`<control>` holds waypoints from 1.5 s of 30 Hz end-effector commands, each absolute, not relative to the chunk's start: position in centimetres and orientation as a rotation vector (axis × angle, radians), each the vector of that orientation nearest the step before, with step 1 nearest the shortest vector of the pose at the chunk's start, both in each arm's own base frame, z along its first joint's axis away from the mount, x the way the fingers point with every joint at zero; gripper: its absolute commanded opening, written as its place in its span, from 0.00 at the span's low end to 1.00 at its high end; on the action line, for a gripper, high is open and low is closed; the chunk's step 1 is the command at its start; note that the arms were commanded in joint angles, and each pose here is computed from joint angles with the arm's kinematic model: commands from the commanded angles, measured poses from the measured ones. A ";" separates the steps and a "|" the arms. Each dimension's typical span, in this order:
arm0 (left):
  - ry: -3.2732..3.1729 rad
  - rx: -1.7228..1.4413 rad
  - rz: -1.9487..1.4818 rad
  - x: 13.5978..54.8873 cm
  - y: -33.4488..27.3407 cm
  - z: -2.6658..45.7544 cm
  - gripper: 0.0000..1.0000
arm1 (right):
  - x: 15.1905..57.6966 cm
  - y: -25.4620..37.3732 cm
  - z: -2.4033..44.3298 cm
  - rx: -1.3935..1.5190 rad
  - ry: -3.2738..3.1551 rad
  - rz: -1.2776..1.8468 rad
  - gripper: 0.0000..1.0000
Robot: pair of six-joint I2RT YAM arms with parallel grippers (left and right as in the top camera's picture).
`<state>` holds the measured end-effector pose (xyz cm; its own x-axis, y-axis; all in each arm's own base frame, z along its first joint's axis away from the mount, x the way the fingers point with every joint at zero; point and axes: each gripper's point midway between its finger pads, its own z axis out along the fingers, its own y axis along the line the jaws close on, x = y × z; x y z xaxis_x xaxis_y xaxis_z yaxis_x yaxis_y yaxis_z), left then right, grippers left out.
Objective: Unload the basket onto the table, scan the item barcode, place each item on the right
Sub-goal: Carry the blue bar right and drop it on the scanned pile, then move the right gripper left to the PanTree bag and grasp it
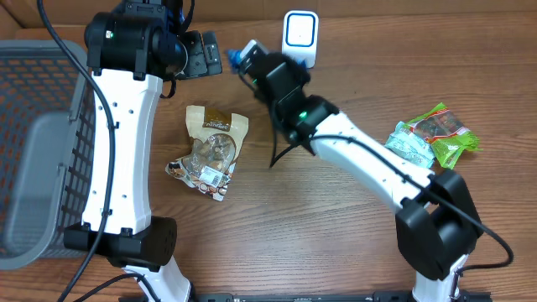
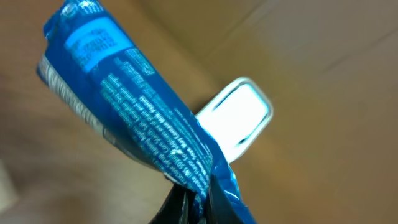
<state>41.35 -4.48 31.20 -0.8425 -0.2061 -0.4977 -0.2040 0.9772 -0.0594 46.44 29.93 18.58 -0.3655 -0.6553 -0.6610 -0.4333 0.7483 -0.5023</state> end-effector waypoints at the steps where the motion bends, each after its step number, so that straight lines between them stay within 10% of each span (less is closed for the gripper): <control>1: 2.602 -0.309 -0.013 41.4 -4.6 31.1 1.00 | 44.7 29.9 18.0 -0.385 2.225 0.020 0.04; 12: 2.602 -0.309 -0.013 41.4 -4.6 31.1 1.00 | 39.7 24.3 20.6 -0.073 2.567 0.548 0.04; 21: 2.602 -0.309 -0.013 41.4 -4.6 31.1 1.00 | 38.6 5.4 16.0 0.506 2.781 0.149 0.04; 34: 2.601 -0.309 -0.013 41.4 -4.6 31.1 1.00 | 36.3 -5.8 7.5 0.700 2.759 -0.201 0.05; 39: 2.602 -0.309 -0.013 41.4 -4.6 31.1 1.00 | 35.8 -6.9 6.4 0.769 2.755 -0.148 0.64; 45: 2.602 -0.309 -0.013 41.4 -4.6 31.1 1.00 | 37.6 -4.7 9.4 0.663 2.762 0.046 0.72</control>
<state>41.35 -4.49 31.19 -0.8427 -0.2061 -0.4973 -0.2039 0.9772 -0.0595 35.29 -6.06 6.57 -0.8391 0.4905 -0.2351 0.5029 0.8643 0.0083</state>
